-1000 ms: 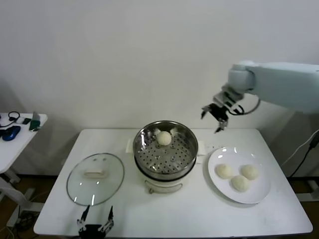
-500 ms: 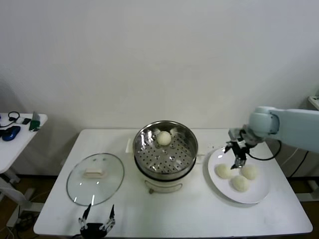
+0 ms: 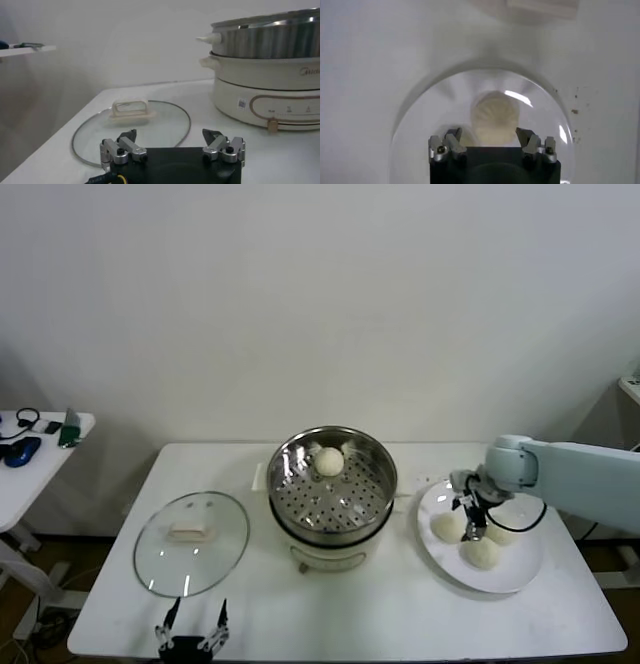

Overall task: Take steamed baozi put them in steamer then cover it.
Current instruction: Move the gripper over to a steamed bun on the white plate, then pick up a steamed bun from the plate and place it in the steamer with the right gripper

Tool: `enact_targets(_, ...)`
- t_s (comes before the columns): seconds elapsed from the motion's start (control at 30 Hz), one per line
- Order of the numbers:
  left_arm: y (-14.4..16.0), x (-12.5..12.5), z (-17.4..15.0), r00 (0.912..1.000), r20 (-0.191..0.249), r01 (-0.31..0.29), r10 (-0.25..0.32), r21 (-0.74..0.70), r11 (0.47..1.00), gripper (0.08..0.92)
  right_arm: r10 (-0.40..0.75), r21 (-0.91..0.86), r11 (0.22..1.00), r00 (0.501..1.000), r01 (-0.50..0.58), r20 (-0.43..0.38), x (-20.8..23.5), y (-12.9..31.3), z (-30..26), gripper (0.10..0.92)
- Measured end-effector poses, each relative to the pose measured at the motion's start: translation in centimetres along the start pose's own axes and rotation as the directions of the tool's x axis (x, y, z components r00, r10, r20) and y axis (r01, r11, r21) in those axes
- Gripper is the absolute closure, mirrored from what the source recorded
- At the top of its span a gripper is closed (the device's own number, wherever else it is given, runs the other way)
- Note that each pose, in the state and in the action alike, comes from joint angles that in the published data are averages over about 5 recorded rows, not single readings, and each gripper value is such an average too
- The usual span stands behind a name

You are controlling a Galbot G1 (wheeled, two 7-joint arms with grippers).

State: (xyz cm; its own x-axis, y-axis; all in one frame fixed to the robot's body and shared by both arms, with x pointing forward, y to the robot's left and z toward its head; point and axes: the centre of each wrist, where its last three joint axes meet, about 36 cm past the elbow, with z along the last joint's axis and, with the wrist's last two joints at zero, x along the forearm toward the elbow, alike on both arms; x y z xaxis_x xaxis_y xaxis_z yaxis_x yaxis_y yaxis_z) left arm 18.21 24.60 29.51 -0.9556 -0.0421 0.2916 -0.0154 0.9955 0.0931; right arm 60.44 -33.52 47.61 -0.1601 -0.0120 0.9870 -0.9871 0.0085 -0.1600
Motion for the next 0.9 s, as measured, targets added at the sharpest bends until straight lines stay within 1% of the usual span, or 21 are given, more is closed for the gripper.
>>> enact_targets(0.2,0.1,0.0,0.2,1.0000,-0.003,-0.001,0.001,-0.004,1.000,0.177,0.005,-0.012,1.000,1.000,-0.005,-0.004,-1.5,-0.3,-0.2,0.294)
enact_targets(0.3,0.1,0.0,0.2,1.0000,-0.004,-0.002,0.002,-0.005,1.000,0.177,0.007,-0.020,1.000,1.000,-0.007,-0.002,-2.0,-0.6,-0.3,0.332)
enact_targets(0.47,0.1,-0.1,0.3,1.0000,-0.004,-0.003,0.003,-0.007,1.000,0.177,0.011,-0.031,0.999,1.000,-0.011,0.002,-2.3,-1.0,-0.3,0.420)
enact_targets(0.6,0.0,-0.2,0.4,1.0000,-0.004,-0.005,0.005,-0.010,1.000,0.177,0.008,-0.036,0.999,1.000,-0.008,0.006,-2.2,-1.1,-0.1,0.451)
enact_targets(0.77,-0.1,-0.2,0.3,1.0000,-0.002,-0.006,0.006,-0.009,1.000,0.177,0.014,-0.041,0.999,1.000,-0.013,0.023,-0.6,-1.8,0.2,0.468)
enact_targets(0.9,-0.2,-0.2,0.3,1.0000,-0.001,-0.007,0.007,-0.010,1.000,0.177,0.029,-0.027,0.999,0.999,-0.028,0.044,2.8,-3.0,-0.1,0.471)
